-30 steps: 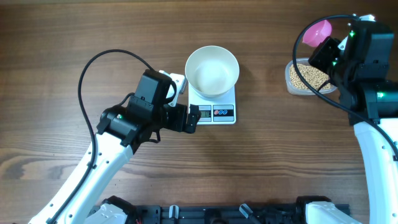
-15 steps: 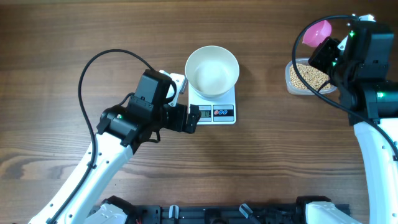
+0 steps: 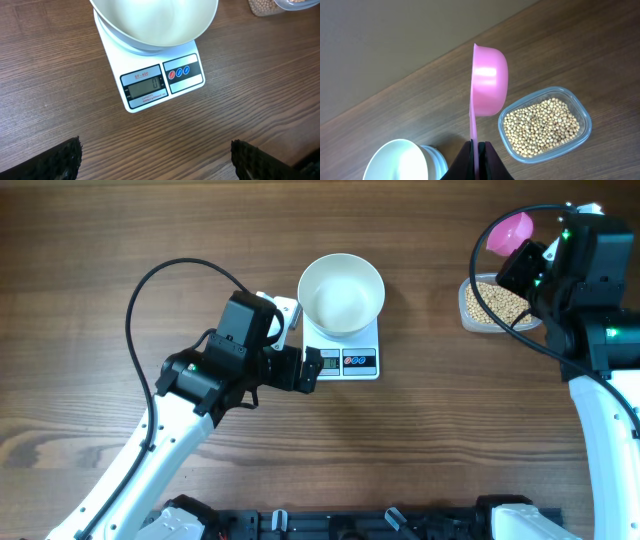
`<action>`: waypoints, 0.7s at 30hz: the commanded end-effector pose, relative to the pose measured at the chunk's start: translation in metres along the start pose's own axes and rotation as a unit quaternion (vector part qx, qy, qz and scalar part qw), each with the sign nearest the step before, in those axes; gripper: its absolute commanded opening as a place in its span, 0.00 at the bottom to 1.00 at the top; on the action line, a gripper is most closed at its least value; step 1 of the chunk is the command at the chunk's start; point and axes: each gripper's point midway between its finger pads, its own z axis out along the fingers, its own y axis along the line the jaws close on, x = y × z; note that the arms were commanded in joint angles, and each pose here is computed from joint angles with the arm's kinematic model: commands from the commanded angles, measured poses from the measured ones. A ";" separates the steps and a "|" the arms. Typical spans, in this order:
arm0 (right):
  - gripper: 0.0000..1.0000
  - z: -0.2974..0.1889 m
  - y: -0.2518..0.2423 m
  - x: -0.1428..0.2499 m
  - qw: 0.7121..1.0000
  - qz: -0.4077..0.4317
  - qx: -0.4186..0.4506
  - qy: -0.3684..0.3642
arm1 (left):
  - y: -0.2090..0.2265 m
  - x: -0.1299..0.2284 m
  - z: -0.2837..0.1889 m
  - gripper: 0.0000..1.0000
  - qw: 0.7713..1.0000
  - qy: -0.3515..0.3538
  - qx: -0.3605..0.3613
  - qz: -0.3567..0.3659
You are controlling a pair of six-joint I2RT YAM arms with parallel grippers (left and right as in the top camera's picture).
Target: Scoop item into bowl and weigh 150g on scale
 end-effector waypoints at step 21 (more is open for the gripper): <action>0.04 -0.007 -0.003 0.005 0.996 -0.087 0.003 0.014 | -0.003 -0.002 -0.003 1.00 1.000 -0.005 0.005 0.010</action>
